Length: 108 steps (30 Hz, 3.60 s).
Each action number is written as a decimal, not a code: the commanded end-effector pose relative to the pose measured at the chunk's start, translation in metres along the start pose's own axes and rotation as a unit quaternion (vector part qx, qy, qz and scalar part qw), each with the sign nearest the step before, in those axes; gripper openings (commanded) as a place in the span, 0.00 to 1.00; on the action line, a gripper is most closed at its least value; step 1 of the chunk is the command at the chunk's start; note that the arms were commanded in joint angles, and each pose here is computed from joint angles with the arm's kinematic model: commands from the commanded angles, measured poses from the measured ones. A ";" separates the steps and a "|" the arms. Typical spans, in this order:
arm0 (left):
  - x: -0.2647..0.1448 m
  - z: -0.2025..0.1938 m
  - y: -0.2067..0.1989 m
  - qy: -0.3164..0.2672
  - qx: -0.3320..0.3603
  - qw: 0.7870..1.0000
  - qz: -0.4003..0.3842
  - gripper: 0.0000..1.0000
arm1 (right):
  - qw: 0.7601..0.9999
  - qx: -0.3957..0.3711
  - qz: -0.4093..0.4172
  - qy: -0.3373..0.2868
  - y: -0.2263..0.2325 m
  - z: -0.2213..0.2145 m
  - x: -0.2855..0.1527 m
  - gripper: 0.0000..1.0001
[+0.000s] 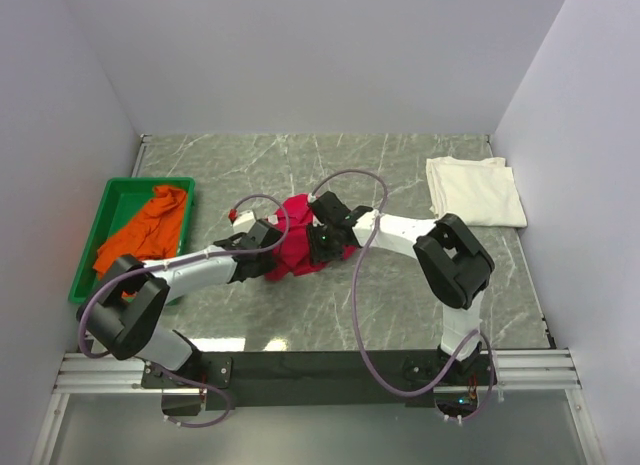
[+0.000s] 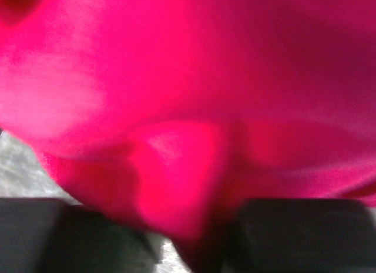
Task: Fold and stack the t-shirts
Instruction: Move the tshirt to the center of the board, then flatten the tshirt out
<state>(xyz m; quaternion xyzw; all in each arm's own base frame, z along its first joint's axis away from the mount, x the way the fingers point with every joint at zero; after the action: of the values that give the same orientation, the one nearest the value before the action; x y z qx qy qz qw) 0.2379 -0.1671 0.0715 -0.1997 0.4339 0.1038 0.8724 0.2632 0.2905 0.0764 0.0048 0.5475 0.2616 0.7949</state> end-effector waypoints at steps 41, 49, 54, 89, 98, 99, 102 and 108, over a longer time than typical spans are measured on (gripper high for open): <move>-0.049 0.152 0.034 -0.115 0.007 0.993 -0.012 0.83 | 0.970 0.140 -0.125 -0.154 -0.131 0.016 -0.141 0.72; -0.053 0.111 0.047 -0.073 -0.052 0.995 -0.040 0.98 | 0.972 0.145 -0.126 -0.135 -0.123 -0.005 -0.129 0.72; -0.044 0.088 0.059 -0.063 -0.082 0.994 -0.037 0.99 | 0.967 0.180 -0.128 -0.125 -0.131 -0.014 -0.117 0.72; -0.108 0.213 0.053 -0.215 -0.071 0.973 0.034 0.01 | 0.930 0.263 -0.099 -0.238 -0.165 0.078 -0.172 0.00; -0.182 0.331 -0.009 -0.227 -0.090 0.959 -0.146 0.01 | 0.878 0.202 -0.089 -0.424 -0.146 0.182 -0.329 0.00; -0.198 0.337 -0.012 -0.246 -0.089 0.951 -0.163 0.01 | 0.873 0.191 -0.084 -0.441 -0.143 0.182 -0.337 0.00; -0.226 0.348 -0.017 -0.281 -0.084 0.933 -0.209 0.01 | 0.843 0.169 -0.079 -0.505 -0.138 0.180 -0.368 0.00; -0.238 0.337 -0.006 -0.281 -0.098 0.926 -0.231 0.01 | 0.826 0.146 -0.096 -0.536 -0.142 0.164 -0.386 0.00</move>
<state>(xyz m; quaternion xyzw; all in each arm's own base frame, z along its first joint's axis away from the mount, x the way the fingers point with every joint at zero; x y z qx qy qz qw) 0.3577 -0.0322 0.4228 -0.3346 0.1476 0.0098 0.9307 0.3660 0.0702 0.4191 0.2340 0.1209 0.0826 0.9612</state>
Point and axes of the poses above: each gripper's point midway between its finger pads, its own x axis out along the fingers, its own y axis along the line the jaws close on, z = x × y, the point moved 6 cm from there along -x, back along the fingers, and after that the axes turned 3 degrees about -x, right-handed, at the moved point
